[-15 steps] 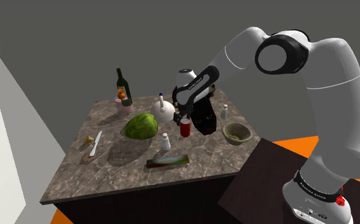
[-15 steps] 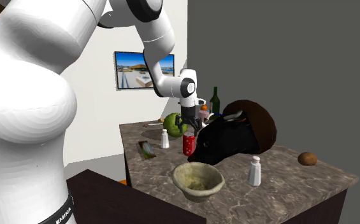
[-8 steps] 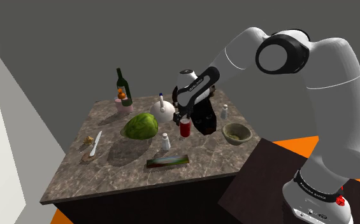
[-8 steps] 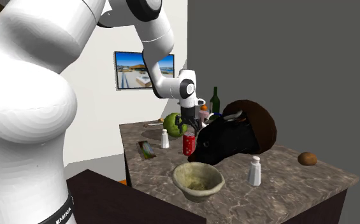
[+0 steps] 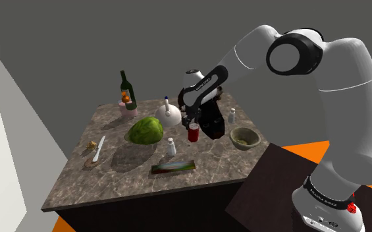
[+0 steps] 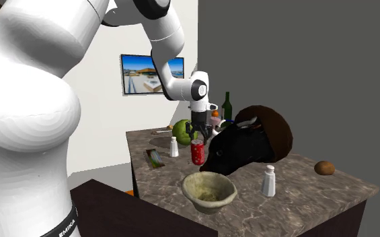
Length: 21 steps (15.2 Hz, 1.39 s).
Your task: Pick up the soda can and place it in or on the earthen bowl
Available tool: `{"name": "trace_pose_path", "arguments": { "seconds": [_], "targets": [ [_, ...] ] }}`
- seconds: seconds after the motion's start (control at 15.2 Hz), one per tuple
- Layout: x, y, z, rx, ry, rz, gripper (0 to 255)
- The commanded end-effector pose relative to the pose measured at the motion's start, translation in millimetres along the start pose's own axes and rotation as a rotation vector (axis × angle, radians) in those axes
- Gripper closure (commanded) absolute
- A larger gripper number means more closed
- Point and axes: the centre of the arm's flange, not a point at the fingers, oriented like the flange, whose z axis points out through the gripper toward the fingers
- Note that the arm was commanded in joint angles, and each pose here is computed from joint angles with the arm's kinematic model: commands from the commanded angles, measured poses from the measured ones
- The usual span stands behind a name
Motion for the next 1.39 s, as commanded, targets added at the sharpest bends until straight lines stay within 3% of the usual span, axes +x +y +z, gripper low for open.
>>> {"name": "trace_pose_path", "arguments": {
  "seconds": [0.0,1.32],
  "targets": [
    [0,1,-10,0.000,-0.006,0.001,255],
    [1,0,-115,0.000,-0.006,0.001,255]
  ]
}}
